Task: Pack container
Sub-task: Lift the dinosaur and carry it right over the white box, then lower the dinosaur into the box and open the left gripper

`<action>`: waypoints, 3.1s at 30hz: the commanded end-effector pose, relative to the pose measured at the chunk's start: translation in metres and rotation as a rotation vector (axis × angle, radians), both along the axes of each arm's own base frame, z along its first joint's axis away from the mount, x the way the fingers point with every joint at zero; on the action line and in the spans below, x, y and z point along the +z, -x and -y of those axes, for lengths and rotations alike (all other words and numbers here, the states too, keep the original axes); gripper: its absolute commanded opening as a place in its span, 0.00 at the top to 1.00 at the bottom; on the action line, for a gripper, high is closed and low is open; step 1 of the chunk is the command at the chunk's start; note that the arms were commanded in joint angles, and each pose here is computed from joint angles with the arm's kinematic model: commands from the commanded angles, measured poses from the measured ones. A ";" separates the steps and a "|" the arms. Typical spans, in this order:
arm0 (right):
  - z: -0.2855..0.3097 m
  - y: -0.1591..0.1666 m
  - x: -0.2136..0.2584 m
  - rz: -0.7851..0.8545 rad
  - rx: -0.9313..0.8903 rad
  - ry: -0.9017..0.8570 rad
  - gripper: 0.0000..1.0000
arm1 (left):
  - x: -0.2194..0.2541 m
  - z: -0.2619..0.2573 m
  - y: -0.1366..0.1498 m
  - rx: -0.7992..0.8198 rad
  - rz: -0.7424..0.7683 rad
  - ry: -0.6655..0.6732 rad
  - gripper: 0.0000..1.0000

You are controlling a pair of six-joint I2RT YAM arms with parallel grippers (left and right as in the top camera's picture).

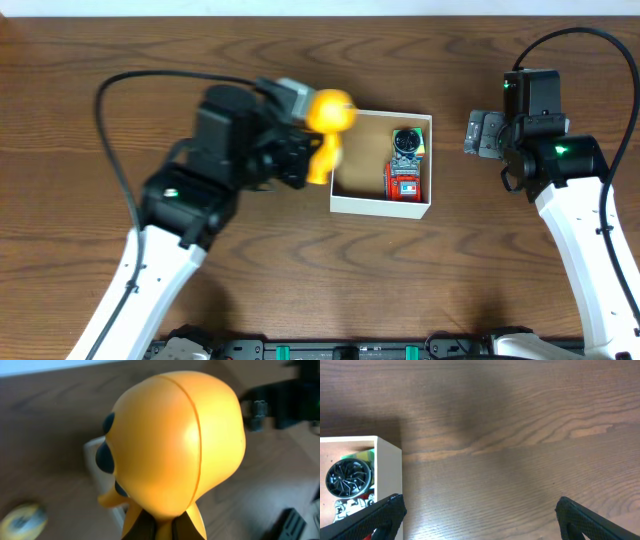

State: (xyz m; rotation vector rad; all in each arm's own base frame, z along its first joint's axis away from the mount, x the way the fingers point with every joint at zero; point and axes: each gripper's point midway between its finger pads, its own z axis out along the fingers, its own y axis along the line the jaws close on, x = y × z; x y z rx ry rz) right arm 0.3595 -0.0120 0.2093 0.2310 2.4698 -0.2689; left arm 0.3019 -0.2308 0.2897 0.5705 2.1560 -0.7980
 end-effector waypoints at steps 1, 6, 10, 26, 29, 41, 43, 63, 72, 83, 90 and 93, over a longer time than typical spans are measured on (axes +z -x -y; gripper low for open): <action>0.005 0.000 0.009 0.026 -0.024 0.003 0.01 | -0.009 0.026 -0.003 -0.031 0.014 -0.019 0.94; 0.005 0.000 0.009 0.026 -0.024 0.003 0.01 | -0.047 0.053 -0.019 -0.008 0.011 -0.116 0.94; 0.005 0.000 0.009 0.026 -0.024 0.003 0.01 | -0.083 0.066 -0.036 0.020 -0.004 -0.186 0.95; 0.005 0.000 0.009 0.027 -0.024 0.003 0.01 | -0.140 0.064 -0.058 0.082 -0.055 -0.301 0.94; 0.005 0.000 0.009 0.026 -0.024 0.003 0.01 | -0.146 0.059 -0.053 0.079 -0.084 -0.326 0.94; 0.005 0.000 0.009 0.026 -0.024 0.003 0.01 | -0.155 0.066 -0.032 0.080 -0.164 -0.334 0.94; 0.005 0.000 0.009 0.027 -0.024 0.003 0.01 | -0.155 0.070 -0.027 0.066 -0.164 -0.337 0.94; 0.005 0.000 0.009 0.027 -0.024 0.003 0.01 | -0.161 0.064 -0.011 0.125 -0.240 -0.361 0.94; 0.005 0.000 0.009 0.027 -0.024 0.003 0.01 | -0.148 0.059 -0.030 0.198 -0.149 -0.358 0.94; 0.005 0.000 0.009 0.026 -0.024 0.003 0.01 | -0.120 0.060 -0.041 0.326 -0.142 -0.221 0.94; 0.005 0.000 0.009 0.026 -0.024 0.003 0.01 | -0.117 0.054 -0.047 0.405 -0.142 -0.198 0.94; 0.005 0.000 0.009 0.026 -0.024 0.003 0.01 | -0.117 0.055 -0.047 0.401 -0.146 -0.197 0.94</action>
